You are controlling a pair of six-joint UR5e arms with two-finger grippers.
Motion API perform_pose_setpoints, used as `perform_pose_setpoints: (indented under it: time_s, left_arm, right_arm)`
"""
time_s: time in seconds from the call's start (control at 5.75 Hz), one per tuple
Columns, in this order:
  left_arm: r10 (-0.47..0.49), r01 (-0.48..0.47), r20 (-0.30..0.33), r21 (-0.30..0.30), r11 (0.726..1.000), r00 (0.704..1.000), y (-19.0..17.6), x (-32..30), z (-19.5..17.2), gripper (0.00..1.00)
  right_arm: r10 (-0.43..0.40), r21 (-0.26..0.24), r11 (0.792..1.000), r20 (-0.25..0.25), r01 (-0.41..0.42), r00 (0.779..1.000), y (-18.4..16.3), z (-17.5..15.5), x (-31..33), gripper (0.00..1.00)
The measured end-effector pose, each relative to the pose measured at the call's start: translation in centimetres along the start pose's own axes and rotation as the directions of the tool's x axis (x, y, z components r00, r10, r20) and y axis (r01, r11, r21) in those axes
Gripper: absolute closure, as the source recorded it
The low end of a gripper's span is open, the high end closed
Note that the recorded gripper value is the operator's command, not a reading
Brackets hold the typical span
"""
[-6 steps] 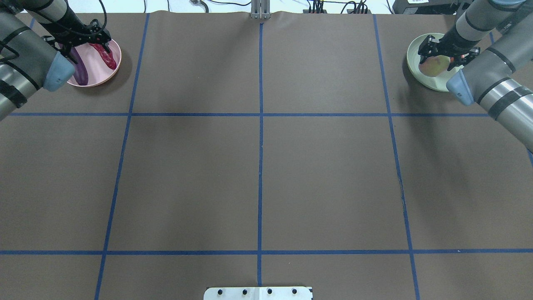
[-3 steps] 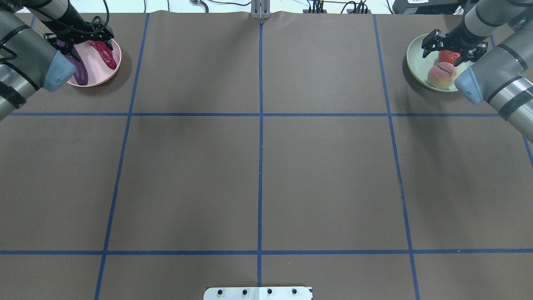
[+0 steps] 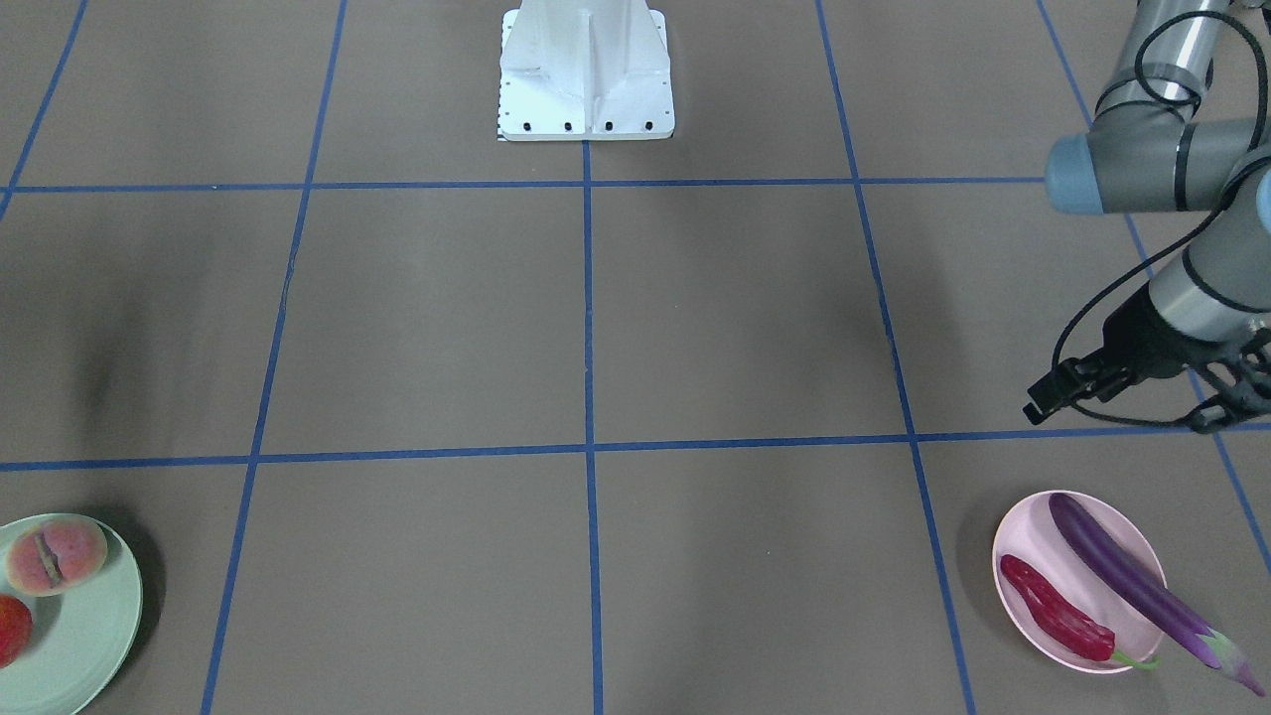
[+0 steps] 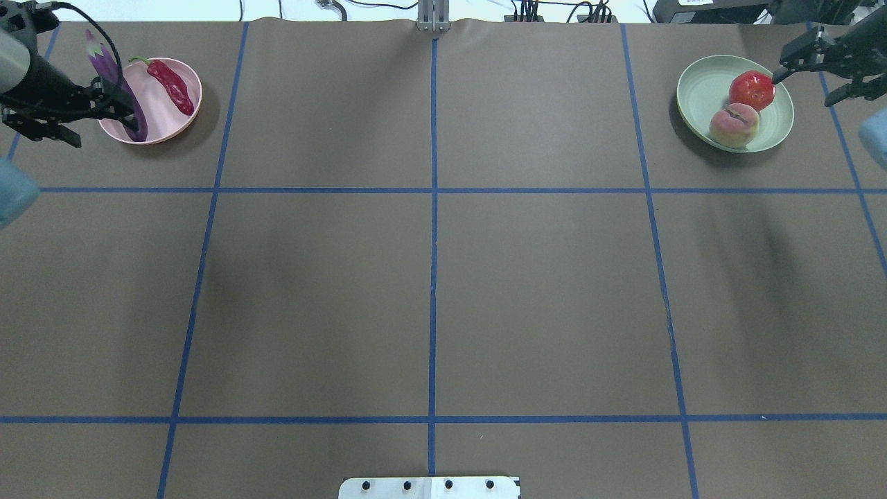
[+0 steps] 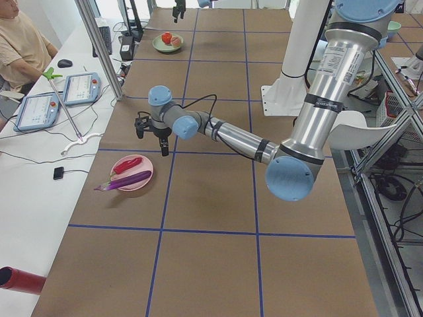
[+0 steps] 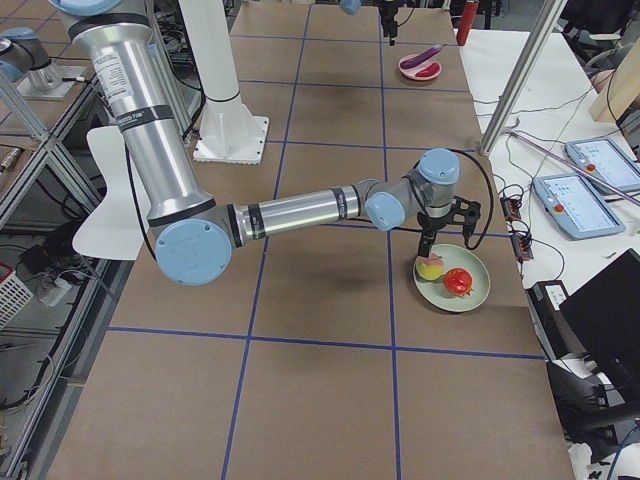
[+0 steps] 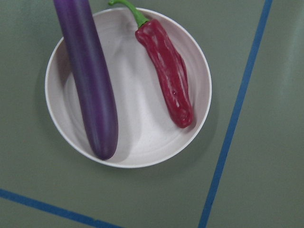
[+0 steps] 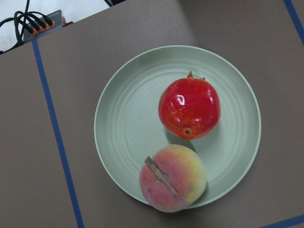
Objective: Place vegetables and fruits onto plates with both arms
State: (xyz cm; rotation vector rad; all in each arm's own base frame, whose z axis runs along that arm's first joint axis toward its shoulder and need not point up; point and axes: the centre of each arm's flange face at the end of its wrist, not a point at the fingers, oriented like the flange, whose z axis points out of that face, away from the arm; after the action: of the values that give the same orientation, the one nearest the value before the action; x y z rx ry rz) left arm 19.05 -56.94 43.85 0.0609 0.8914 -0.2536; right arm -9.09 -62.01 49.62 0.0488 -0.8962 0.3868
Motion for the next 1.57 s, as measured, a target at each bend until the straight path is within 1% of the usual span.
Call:
perform_pose_setpoints:
  time_s: [0.17, 0.35, 0.52, 0.7, 0.87, 1.22, 1.39, 1.57]
  left_arm:
    - [0.083, -0.084, -0.019, -0.01, 0.996, 0.996, 2.7, -2.0, -1.7, 0.0]
    - [0.154, -0.155, -0.028, -0.018, 0.988, 0.988, 4.7, -4.2, -3.0, 0.0]
    - [0.211, -0.211, -0.02, -0.02, 0.977, 0.977, 6.2, -6.8, -3.9, 0.0]
    - [0.261, -0.261, -0.001, -0.021, 0.965, 0.965, 7.3, -9.9, -4.7, 0.0]
    - [0.308, -0.308, 0.023, -0.024, 0.951, 0.951, 8.3, -13.6, -5.6, 0.0]
    - [0.392, -0.392, 0.069, -0.022, 0.92, 0.917, 10.1, -20.2, -7.9, 0.0]
    - [0.409, -0.408, 0.105, -0.032, 0.912, 0.906, 10.2, -22.5, -8.6, 0.0]
    - [0.395, -0.391, 0.149, -0.054, 0.919, 0.907, 9.9, -23.6, -8.9, 0.0]
  right_arm:
    - [-0.035, -0.009, 0.999, 0.01, 0.035, 0.999, 2.5, -1.8, 2.8, 0.0]
    - [-0.061, -0.029, 0.998, 0.021, 0.062, 0.998, 5.7, -3.6, 5.2, 0.0]
    - [-0.085, -0.052, 0.995, 0.028, 0.086, 0.996, 8.6, -4.6, 7.3, 0.0]
    - [-0.122, -0.07, 0.99, 0.024, 0.123, 0.992, 10.8, -5.1, 10.0, 0.0]
    - [-0.167, -0.082, 0.982, 0.015, 0.168, 0.986, 12.2, -5.2, 12.9, 0.0]
    - [-0.252, -0.103, 0.963, 0.002, 0.251, 0.968, 13.5, -5.2, 16.8, 0.0]
    - [-0.286, -0.117, 0.952, -0.003, 0.284, 0.958, 13.6, -5.2, 17.7, 0.0]
    - [-0.306, -0.136, 0.944, -0.009, 0.302, 0.952, 13.5, -5.1, 18.1, 0.0]
